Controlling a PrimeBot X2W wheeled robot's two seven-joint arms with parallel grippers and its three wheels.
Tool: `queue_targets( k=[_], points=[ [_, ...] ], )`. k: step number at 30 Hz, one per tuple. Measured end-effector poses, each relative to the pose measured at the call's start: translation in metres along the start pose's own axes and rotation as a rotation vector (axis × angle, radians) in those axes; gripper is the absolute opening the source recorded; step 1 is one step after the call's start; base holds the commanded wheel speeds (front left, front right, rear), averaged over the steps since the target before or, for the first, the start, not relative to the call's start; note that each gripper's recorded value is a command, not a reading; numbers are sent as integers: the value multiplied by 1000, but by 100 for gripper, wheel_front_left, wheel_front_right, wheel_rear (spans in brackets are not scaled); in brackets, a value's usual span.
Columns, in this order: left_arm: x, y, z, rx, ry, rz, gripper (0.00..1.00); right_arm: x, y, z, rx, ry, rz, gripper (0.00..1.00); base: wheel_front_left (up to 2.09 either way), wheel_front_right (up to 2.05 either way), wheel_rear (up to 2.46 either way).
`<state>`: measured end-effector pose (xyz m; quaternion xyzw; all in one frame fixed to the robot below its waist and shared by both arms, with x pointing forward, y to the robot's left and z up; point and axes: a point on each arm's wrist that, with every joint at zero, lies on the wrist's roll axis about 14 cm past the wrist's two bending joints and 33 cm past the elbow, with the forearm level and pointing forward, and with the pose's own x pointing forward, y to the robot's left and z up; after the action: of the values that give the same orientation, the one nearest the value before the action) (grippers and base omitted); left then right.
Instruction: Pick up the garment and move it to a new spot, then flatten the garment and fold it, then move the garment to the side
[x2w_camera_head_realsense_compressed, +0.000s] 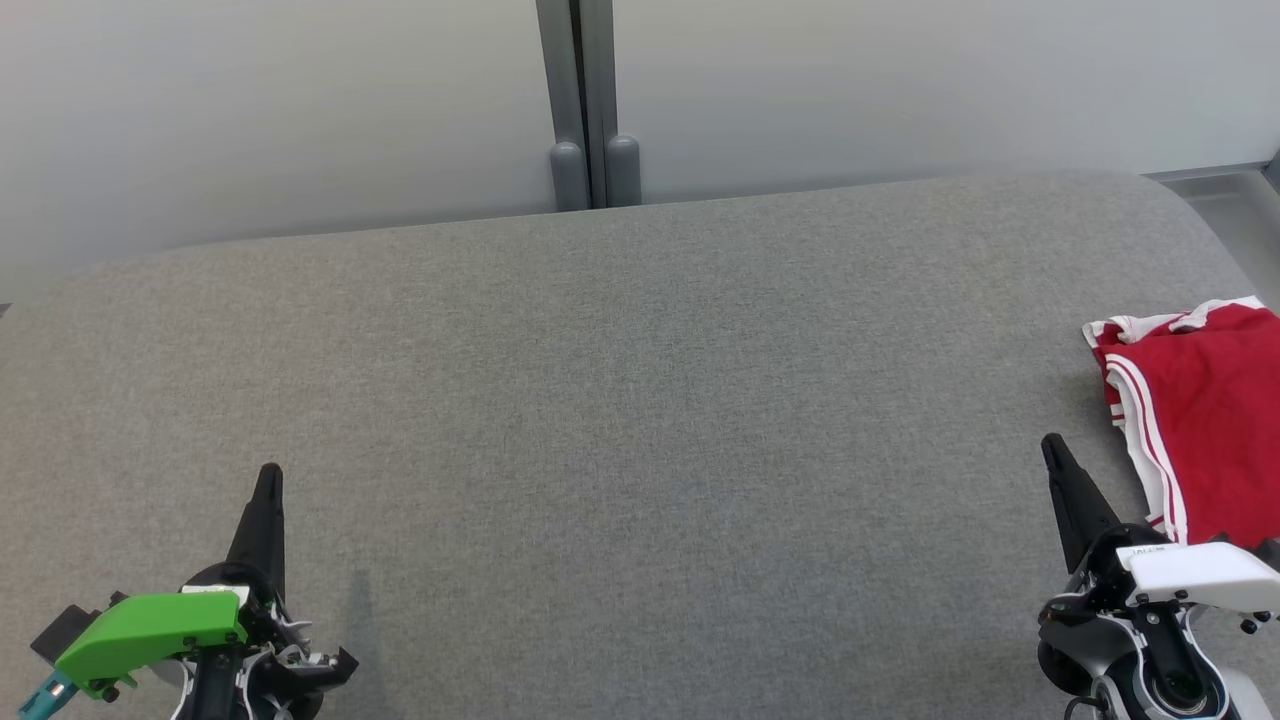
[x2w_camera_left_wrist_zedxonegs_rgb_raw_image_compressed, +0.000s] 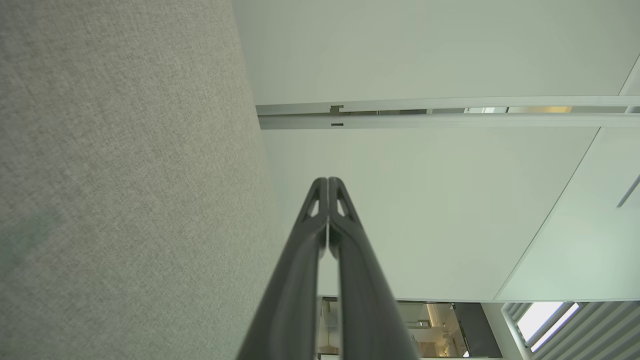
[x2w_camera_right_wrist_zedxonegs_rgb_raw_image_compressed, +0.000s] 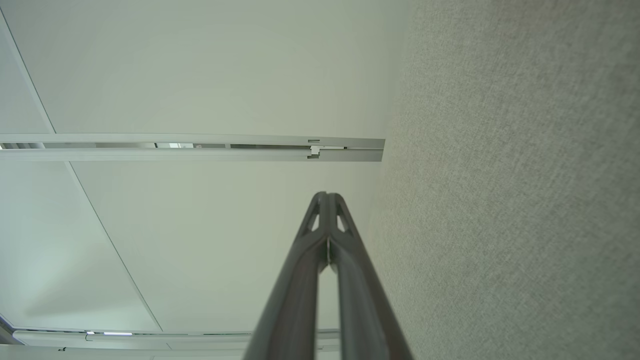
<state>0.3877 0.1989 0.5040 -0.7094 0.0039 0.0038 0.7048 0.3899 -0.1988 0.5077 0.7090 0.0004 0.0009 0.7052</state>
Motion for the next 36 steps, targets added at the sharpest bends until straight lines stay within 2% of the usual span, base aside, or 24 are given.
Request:
queue_targets(
  k=[36],
  points=[
    [0, 0, 0, 0, 0, 0, 0, 0, 0, 0, 0, 0, 0, 0, 0, 0, 0]
  ],
)
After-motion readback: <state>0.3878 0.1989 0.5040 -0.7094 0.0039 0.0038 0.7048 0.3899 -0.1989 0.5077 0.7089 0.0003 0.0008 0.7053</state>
